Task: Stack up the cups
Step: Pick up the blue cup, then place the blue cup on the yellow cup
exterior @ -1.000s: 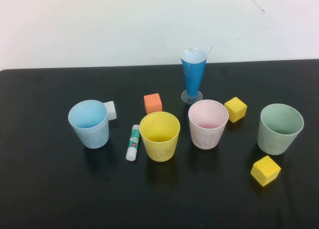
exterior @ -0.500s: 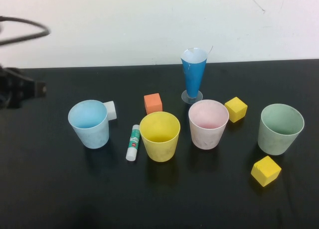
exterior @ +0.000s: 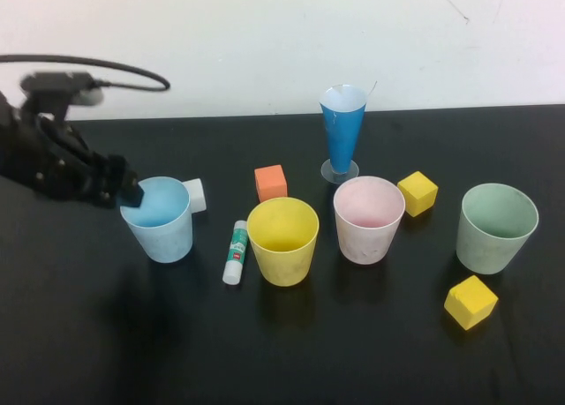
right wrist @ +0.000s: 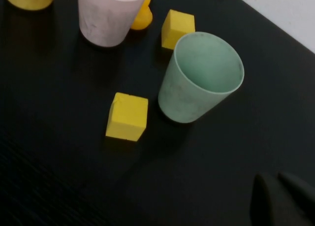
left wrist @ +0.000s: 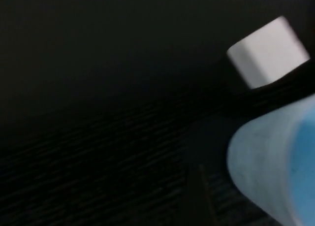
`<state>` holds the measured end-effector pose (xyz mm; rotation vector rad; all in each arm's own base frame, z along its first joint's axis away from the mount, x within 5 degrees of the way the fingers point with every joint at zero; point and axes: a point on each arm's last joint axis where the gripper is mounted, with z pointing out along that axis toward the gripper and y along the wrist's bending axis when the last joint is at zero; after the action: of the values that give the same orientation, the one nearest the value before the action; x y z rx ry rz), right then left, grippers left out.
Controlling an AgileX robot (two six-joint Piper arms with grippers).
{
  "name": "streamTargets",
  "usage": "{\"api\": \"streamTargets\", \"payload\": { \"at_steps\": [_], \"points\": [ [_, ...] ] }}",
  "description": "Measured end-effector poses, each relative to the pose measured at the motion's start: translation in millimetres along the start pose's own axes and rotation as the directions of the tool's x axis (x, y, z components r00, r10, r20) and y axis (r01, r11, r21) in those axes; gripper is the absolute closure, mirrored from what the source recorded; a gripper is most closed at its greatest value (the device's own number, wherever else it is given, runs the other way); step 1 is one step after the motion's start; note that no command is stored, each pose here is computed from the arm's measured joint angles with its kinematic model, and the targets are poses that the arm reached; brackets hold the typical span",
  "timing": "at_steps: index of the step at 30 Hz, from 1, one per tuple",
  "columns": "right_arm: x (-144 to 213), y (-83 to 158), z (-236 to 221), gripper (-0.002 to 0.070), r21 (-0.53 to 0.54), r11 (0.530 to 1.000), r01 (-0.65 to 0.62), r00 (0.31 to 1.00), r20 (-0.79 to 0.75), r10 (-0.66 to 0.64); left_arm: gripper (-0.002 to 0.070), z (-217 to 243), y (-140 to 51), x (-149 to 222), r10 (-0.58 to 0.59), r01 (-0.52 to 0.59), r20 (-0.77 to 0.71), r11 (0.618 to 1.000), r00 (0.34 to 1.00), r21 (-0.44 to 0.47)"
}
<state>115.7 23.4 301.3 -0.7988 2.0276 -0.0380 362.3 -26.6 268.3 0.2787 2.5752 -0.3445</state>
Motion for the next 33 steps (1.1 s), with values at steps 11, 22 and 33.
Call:
{"api": "streamTargets", "payload": {
  "at_steps": [11,22,33],
  "points": [
    [-1,1,1,0.0678,-0.013,1.0,-0.02,1.0,0.01,0.021,0.0635,42,4.1,-3,0.0,0.017,-0.131,0.992,0.991,0.126],
    [-3,-2,2,0.0679,0.009,1.0,0.0,1.0,0.024,0.0,0.0649,-45,-76.5,-46,0.138,-0.148,0.055,0.949,0.989,0.277],
    [-3,-3,2,0.0679,0.02,1.0,0.002,1.0,0.031,-0.002,0.065,1,-146.4,-31,0.382,-0.367,-0.035,0.906,0.923,0.212]
  ]
}}
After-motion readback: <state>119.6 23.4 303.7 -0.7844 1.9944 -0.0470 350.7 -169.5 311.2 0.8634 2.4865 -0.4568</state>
